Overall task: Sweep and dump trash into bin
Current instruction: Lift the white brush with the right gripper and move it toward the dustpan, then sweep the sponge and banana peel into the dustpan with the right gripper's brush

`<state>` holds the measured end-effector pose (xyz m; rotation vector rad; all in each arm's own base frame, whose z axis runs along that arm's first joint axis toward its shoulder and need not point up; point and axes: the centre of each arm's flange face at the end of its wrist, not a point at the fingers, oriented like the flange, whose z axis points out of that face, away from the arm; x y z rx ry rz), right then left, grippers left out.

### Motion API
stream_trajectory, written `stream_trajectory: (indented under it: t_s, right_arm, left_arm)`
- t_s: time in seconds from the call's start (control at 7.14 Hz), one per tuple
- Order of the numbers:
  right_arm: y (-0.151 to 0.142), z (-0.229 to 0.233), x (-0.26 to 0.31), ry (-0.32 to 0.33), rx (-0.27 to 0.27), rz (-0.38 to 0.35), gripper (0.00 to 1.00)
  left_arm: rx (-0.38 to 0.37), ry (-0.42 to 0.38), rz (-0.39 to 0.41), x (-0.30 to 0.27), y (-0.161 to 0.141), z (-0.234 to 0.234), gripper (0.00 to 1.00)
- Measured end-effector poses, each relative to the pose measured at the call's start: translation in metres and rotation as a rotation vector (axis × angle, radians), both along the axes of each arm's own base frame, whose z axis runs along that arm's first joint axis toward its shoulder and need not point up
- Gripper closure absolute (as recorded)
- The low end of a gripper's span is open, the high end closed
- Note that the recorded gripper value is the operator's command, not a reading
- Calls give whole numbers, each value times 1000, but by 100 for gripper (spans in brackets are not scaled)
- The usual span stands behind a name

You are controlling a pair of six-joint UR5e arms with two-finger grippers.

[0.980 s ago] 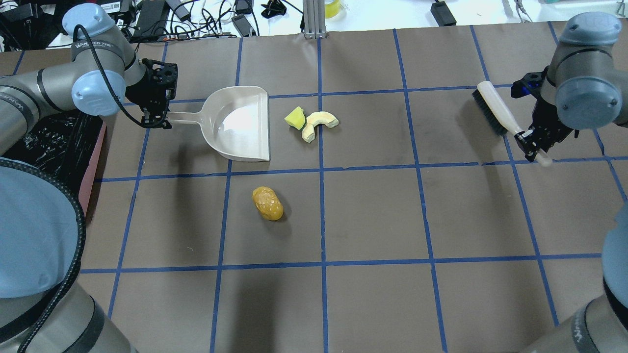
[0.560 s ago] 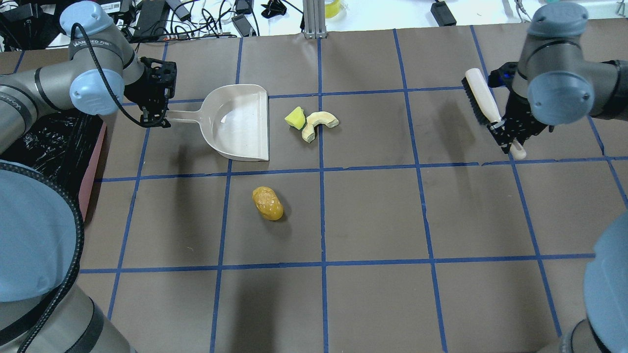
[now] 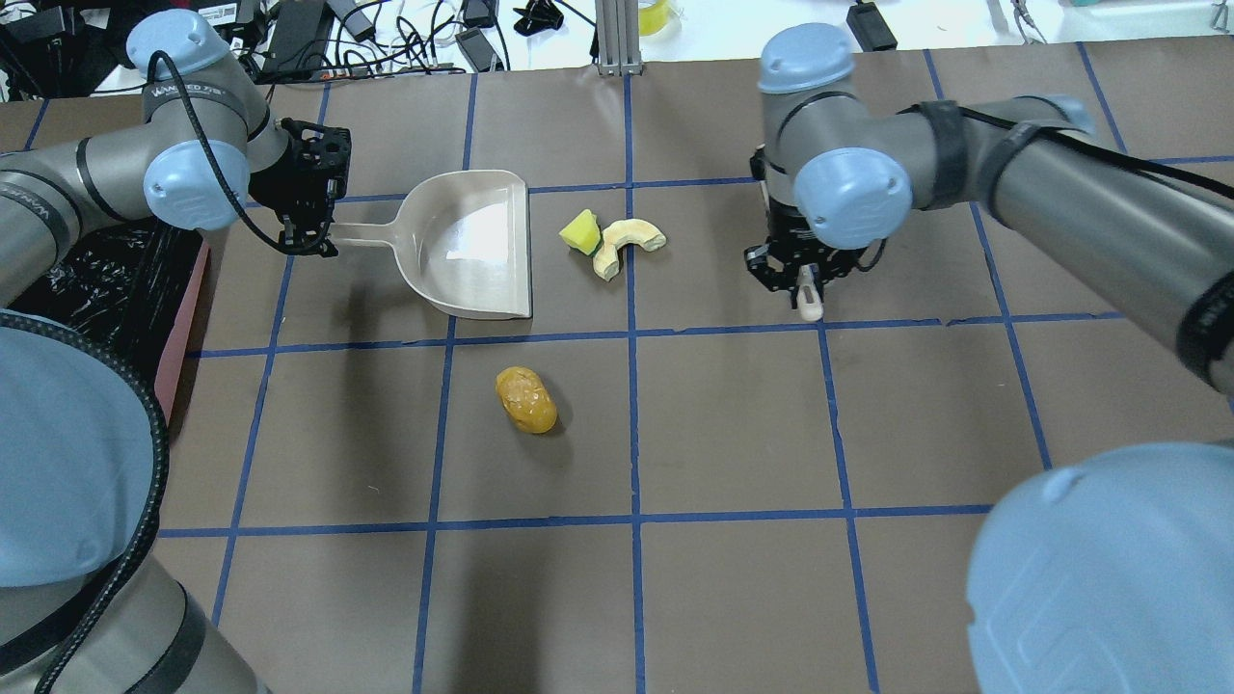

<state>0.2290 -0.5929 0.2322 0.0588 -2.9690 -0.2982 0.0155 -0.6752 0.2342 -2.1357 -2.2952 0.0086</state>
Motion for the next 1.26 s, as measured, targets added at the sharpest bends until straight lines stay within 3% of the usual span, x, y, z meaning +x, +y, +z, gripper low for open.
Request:
stream_trajectory:
  t_s: [0.56, 0.98, 1.26]
  right_arm:
    - [11, -35, 159, -147, 59, -80, 100]
    - [36, -26, 271, -285, 89, -159, 100]
    - [36, -2, 298, -333, 87, -185, 100]
  left_arm:
    - [-8, -6, 4, -3, 1, 7, 100]
    - [-8, -7, 4, -4, 2, 7, 100]
    - [-7, -7, 3, -4, 2, 7, 100]
